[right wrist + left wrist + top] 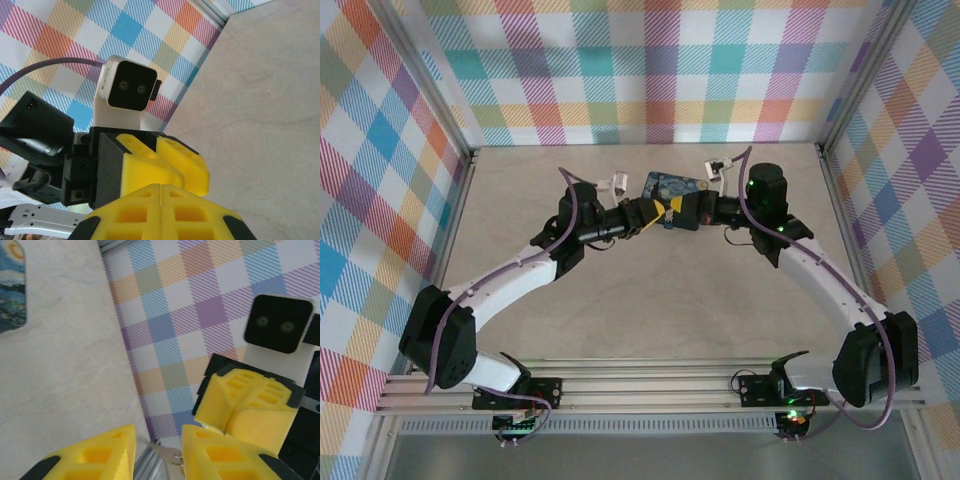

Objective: Unlock a padlock with a key

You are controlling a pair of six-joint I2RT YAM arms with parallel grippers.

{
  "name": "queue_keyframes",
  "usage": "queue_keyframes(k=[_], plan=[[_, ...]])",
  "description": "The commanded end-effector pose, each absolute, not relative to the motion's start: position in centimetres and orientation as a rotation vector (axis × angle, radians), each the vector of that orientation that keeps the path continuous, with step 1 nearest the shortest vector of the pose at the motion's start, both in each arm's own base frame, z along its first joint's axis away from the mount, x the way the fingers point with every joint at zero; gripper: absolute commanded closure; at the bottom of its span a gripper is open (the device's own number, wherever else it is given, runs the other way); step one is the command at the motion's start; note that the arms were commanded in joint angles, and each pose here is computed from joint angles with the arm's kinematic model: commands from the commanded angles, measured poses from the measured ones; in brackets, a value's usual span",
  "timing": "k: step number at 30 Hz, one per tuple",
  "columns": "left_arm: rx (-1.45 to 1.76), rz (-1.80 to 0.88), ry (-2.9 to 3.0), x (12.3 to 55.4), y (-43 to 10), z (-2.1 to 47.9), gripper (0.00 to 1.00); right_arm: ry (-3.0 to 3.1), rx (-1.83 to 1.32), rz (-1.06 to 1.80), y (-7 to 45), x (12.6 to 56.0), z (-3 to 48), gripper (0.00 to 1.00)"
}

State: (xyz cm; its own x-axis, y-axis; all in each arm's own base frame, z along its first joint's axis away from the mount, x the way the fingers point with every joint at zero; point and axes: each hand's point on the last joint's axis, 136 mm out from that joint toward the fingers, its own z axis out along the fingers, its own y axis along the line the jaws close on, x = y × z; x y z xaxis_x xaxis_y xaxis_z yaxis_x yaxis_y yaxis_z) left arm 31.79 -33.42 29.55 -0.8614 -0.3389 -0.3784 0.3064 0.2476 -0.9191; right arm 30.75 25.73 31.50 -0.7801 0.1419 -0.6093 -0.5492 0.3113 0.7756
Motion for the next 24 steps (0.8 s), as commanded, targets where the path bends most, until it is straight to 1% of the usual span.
queue_keyframes(k=[1, 15, 24], plan=[[0.017, -1.74, 1.889, 31.6, -34.3, 32.7, 0.72, 1.934, -0.397, 1.531, 25.8, 31.0, 33.5, 1.0], [-0.017, -1.794, 1.828, 31.0, -33.6, 32.9, 0.74, 1.909, -0.298, 1.559, 25.8, 32.8, 33.6, 1.0], [-0.047, -1.843, 1.782, 30.9, -33.4, 33.2, 0.74, 1.895, -0.235, 1.592, 25.6, 33.1, 33.2, 1.0]])
